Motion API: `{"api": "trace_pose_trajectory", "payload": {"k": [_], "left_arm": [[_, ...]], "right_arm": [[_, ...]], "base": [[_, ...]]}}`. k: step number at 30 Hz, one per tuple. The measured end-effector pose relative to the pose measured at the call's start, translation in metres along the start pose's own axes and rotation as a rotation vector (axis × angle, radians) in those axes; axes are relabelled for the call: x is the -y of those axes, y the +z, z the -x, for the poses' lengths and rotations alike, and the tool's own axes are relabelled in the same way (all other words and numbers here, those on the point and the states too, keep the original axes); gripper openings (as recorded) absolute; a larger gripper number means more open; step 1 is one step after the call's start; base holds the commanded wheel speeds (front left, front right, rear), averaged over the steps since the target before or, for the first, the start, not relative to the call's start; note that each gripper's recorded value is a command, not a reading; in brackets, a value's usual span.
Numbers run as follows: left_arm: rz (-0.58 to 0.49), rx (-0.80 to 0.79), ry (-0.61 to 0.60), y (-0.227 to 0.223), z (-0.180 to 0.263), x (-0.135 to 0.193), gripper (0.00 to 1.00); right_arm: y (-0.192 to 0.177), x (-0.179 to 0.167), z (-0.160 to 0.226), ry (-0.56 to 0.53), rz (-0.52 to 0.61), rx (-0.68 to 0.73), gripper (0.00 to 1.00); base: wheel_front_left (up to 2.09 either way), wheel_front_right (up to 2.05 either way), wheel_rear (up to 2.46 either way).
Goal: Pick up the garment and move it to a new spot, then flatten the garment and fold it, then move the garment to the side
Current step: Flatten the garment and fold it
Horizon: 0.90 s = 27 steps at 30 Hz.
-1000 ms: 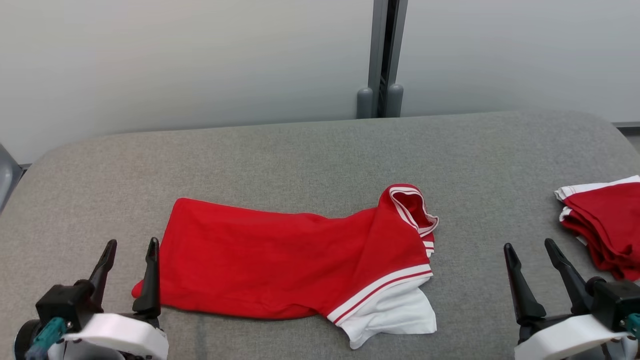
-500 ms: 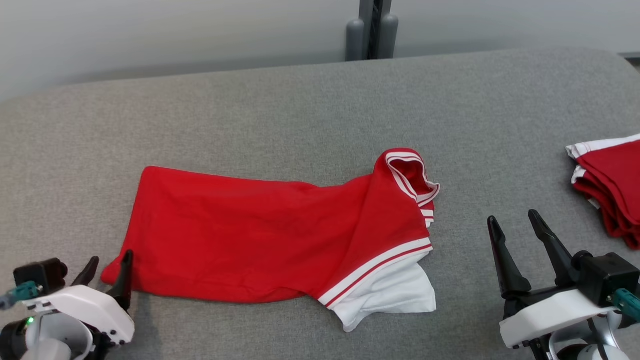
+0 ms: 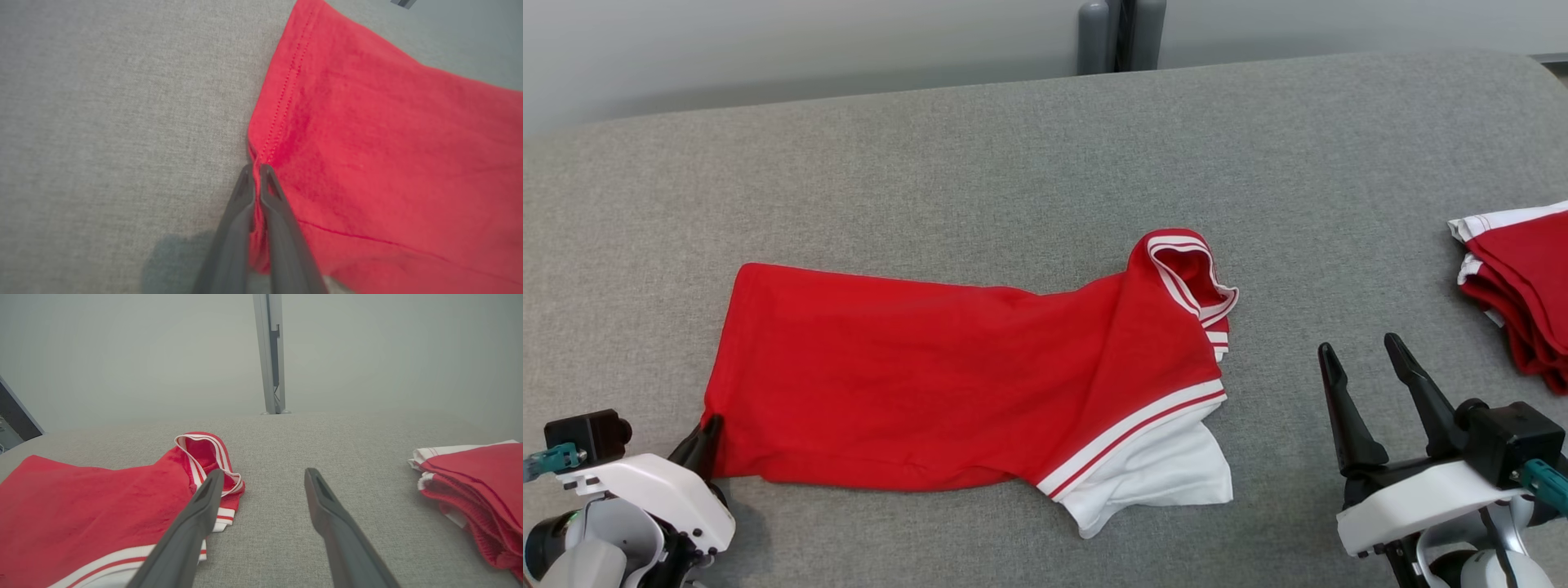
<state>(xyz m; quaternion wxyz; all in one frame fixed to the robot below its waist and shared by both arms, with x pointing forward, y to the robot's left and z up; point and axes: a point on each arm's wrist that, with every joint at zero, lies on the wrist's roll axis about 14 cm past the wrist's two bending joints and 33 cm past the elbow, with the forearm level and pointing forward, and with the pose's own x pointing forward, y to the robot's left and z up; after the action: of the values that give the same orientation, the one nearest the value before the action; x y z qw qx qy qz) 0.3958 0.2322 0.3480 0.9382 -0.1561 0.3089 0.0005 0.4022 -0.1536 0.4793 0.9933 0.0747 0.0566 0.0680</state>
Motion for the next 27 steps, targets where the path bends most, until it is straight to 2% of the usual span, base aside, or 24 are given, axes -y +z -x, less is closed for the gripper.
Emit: {"api": "trace_pose_trajectory", "payload": {"k": [8,17,23,24,25,27], "left_arm": [[-0.025,0.063,-0.013,0.019,0.007,-0.002,0.0],[-0.033,0.105,-0.029,0.03,0.011,0.002,0.0],[-0.042,0.143,-0.028,0.039,0.013,0.003,0.0],[-0.044,0.15,-0.029,0.041,0.013,0.003,0.0],[-0.045,0.16,-0.033,0.044,0.014,0.005,0.0],[-0.047,0.184,-0.037,0.051,0.014,0.007,0.0]], "right_arm": [[-0.009,-0.006,0.001,0.017,-0.002,-0.038,1.0],[-0.094,-0.047,0.01,0.137,-0.052,-0.315,1.0],[-0.124,-0.07,0.012,0.211,-0.069,-0.41,1.0],[-0.127,-0.071,0.014,0.216,-0.073,-0.423,0.76],[-0.129,-0.072,0.013,0.219,-0.078,-0.429,0.44],[-0.13,-0.072,0.014,0.222,-0.086,-0.437,0.0]], "base": [[0.0,0.0,0.0],[0.0,0.0,0.0],[0.0,0.0,0.0],[0.0,0.0,0.0],[0.0,0.0,0.0],[0.0,0.0,0.0]]}}
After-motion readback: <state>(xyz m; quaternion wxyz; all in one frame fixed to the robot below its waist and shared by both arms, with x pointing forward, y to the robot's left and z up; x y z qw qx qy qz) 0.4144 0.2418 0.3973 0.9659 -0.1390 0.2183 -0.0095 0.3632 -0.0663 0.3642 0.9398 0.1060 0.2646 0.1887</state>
